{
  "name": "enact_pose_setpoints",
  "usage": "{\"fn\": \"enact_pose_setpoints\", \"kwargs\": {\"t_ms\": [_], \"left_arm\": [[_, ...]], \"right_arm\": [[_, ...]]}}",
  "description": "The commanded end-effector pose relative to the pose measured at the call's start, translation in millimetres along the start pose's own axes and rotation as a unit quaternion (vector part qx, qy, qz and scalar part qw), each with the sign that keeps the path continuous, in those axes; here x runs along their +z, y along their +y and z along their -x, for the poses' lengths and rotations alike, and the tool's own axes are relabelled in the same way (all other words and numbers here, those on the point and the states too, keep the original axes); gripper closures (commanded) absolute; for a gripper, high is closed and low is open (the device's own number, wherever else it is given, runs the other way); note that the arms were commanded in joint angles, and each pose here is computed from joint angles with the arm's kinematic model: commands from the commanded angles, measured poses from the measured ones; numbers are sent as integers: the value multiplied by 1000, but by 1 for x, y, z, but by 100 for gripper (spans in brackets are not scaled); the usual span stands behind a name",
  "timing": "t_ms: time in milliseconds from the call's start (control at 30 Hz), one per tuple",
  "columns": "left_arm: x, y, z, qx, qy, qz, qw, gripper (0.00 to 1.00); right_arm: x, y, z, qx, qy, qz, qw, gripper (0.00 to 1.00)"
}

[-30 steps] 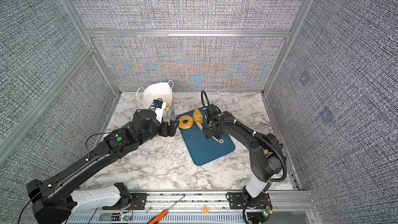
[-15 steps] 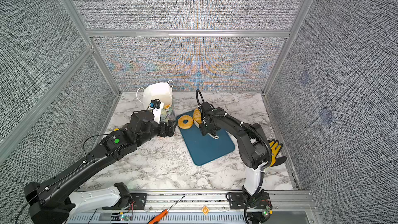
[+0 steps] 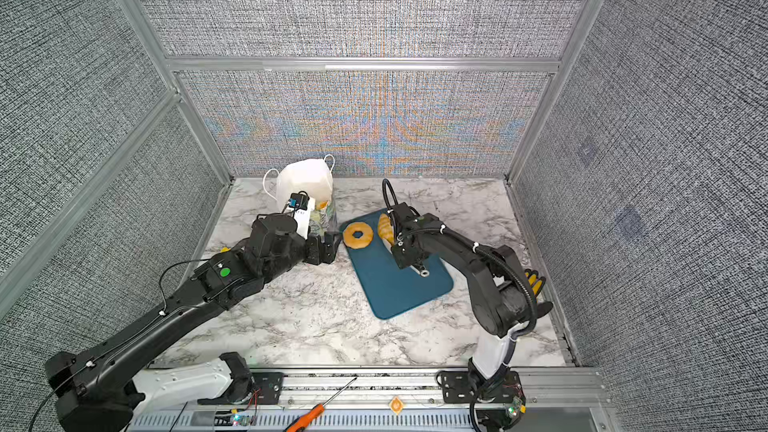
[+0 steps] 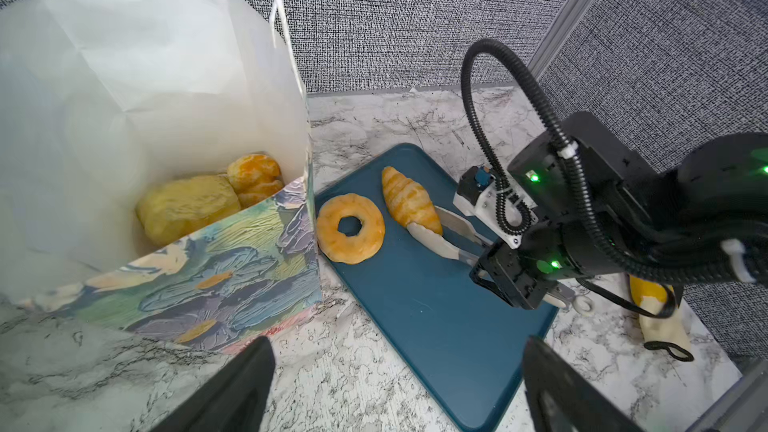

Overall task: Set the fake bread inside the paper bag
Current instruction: 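Lower the open tongs around the remaining croissant on the tray with the right gripper, then close the tongs on the remaining croissant with the right gripper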

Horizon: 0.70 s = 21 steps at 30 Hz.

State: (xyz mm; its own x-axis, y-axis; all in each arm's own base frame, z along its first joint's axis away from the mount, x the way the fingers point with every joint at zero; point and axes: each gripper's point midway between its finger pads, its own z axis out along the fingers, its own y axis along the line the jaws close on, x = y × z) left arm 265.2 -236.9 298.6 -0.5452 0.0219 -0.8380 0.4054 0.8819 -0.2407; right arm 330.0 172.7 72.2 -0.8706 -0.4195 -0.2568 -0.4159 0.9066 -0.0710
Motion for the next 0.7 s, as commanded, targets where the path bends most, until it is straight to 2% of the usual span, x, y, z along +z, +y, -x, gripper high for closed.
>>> {"fn": "enact_pose_setpoints", "kwargs": {"t_ms": [0,133,200,367,667], "left_arm": [[0,1,0,1,-1,3,1000,5],[1,0,0,0,-3,-1,1000,5],[3,-2,0,1,-2,-4,1000,5],[5,-4,0,1,1,-8,1000,5],[1,-1,0,-1,-1,-3,1000,5]], "right_arm": [[-7,1,-18,-23,2,8,1000,49],[-17,-6,-37,-32,2,-1,999,48],[-19,-8,-41,-31,1,-2,1000,44],[-20,-12,-38,-17,-7,-7,1000,27],[-19,-3,-17,6,-30,19,999,22]]}}
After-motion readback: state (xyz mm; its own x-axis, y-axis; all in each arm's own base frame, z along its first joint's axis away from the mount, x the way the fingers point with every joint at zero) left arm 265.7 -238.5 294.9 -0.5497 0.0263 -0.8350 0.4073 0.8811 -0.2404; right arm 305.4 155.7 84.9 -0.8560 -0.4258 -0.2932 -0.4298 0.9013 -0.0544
